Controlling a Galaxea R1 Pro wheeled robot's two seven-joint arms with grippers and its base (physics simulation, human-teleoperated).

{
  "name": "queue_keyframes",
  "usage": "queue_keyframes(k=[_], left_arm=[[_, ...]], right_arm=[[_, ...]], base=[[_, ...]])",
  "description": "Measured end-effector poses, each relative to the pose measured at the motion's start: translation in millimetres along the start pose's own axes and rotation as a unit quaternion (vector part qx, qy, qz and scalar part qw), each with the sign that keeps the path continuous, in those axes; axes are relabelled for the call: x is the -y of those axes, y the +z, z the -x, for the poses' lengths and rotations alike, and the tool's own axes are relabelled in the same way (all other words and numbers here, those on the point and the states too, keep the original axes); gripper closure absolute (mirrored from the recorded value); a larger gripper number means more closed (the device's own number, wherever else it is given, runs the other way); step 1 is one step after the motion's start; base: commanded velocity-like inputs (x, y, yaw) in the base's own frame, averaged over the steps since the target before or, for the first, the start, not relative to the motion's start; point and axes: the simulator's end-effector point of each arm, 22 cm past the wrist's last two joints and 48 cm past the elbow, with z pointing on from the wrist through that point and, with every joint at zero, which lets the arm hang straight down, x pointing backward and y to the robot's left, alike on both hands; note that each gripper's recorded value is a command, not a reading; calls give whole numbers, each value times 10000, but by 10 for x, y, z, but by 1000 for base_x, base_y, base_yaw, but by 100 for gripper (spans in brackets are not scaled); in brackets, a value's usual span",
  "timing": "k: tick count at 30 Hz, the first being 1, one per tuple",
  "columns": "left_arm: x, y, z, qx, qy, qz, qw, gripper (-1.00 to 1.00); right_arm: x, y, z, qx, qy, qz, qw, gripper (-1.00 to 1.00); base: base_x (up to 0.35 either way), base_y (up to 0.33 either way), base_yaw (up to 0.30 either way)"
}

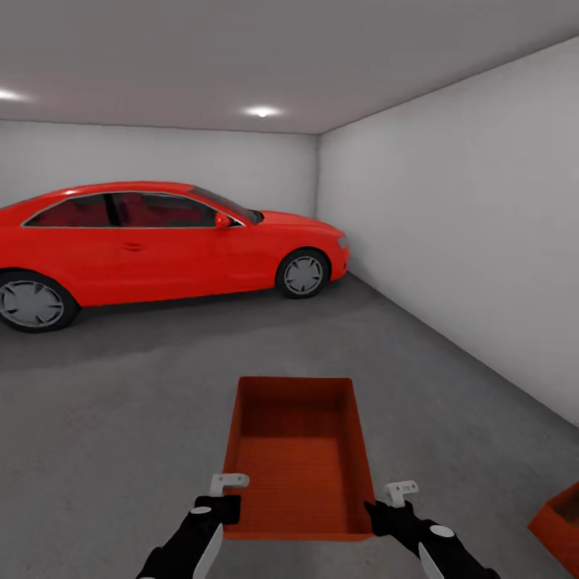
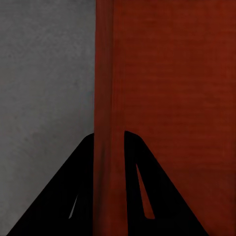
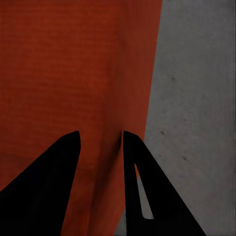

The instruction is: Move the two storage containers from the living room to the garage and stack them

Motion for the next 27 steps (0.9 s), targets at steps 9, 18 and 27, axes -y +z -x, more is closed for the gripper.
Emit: queue_keyframes(k=[9,18,27], left_arm=[[-1,0,-1,0,0,0,10000,100],[-1,1,-8,-8,-5,0,10000,100],[1,1,-8,-8,-6,0,10000,100]], right_arm=[[-1,0,0,-1,-1,-1,10000,100],[0,0,-4,-8,-3,-2,10000,100],[1,0,-3,-8,-4,-2,10000,100]], base=[[326,0,-279],[326,0,-286],[326,-70,-289]])
